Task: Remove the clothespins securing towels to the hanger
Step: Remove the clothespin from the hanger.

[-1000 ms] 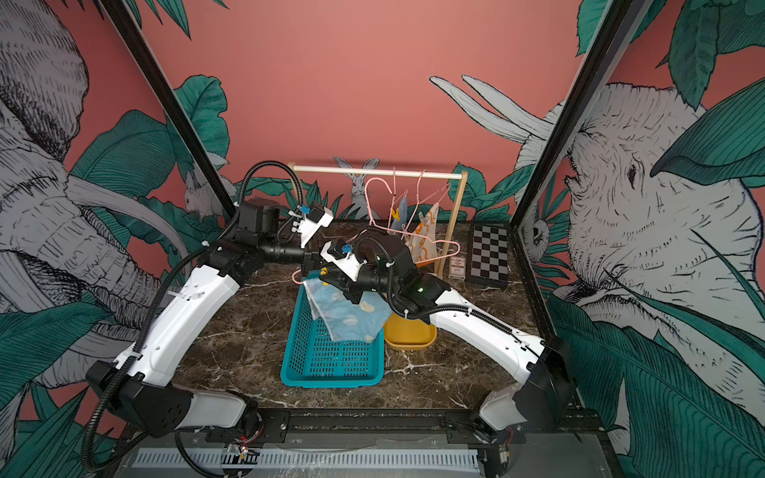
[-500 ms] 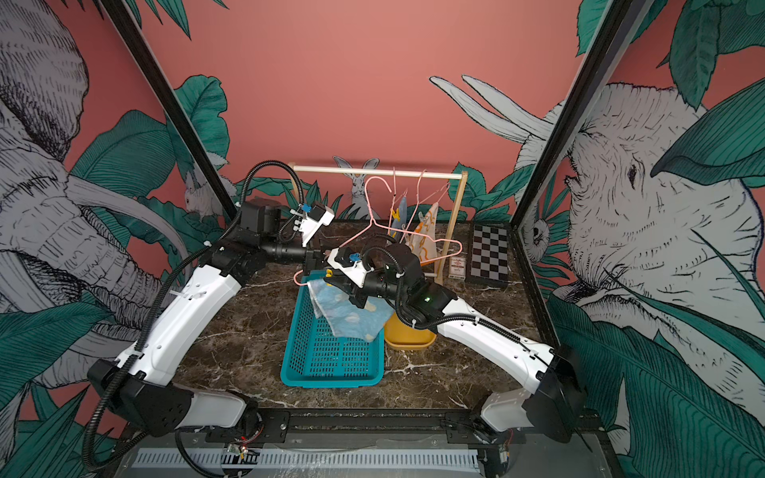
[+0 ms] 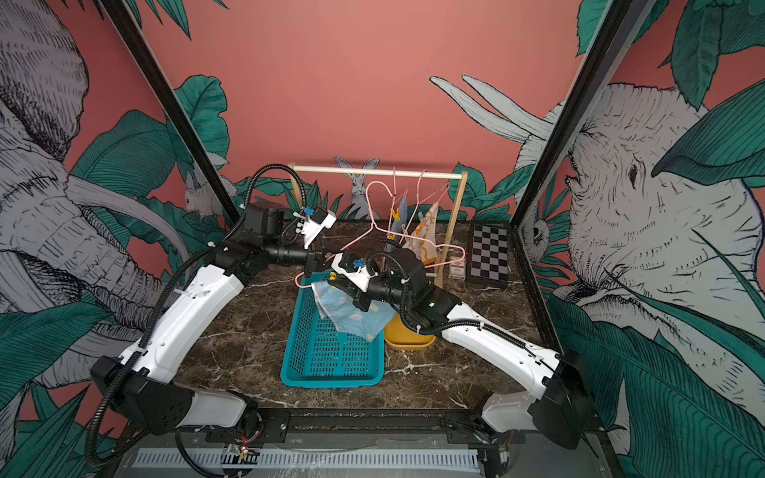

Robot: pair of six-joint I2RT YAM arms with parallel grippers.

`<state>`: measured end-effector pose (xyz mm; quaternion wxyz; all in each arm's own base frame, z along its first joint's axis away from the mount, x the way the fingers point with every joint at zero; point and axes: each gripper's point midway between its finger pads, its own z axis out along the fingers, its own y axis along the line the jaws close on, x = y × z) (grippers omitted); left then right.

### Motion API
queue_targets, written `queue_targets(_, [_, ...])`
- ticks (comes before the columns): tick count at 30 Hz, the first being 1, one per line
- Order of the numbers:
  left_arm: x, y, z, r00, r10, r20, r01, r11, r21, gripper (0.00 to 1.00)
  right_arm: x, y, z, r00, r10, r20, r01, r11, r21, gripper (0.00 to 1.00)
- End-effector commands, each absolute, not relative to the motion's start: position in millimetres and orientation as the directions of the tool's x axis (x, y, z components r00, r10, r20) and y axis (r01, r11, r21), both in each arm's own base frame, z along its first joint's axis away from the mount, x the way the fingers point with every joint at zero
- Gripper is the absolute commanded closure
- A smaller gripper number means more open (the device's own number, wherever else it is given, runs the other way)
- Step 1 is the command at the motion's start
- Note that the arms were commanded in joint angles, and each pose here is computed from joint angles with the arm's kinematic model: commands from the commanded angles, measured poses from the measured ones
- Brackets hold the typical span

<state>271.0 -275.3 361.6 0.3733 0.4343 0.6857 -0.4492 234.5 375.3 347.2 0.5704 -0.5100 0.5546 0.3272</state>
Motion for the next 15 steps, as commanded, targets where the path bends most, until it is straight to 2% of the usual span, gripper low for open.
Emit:
queue_targets(1, [262.8, -268.8, 350.8, -0.356, 0.289, -0.889, 0.929, 0.212, -0.304, 1.0, 237.7, 361.3, 401.9, 0.28, -0.075, -0.957, -0.887, 0.362, -0.288, 1.0])
queue_targets(15, [254.5, -271.1, 347.2, -0.34, 0.31, -0.888, 0.938, 0.178, -0.297, 1.0, 237.5, 369.2, 419.3, 0.264, -0.038, -0.964, -0.904, 0.339, -0.261, 1.0])
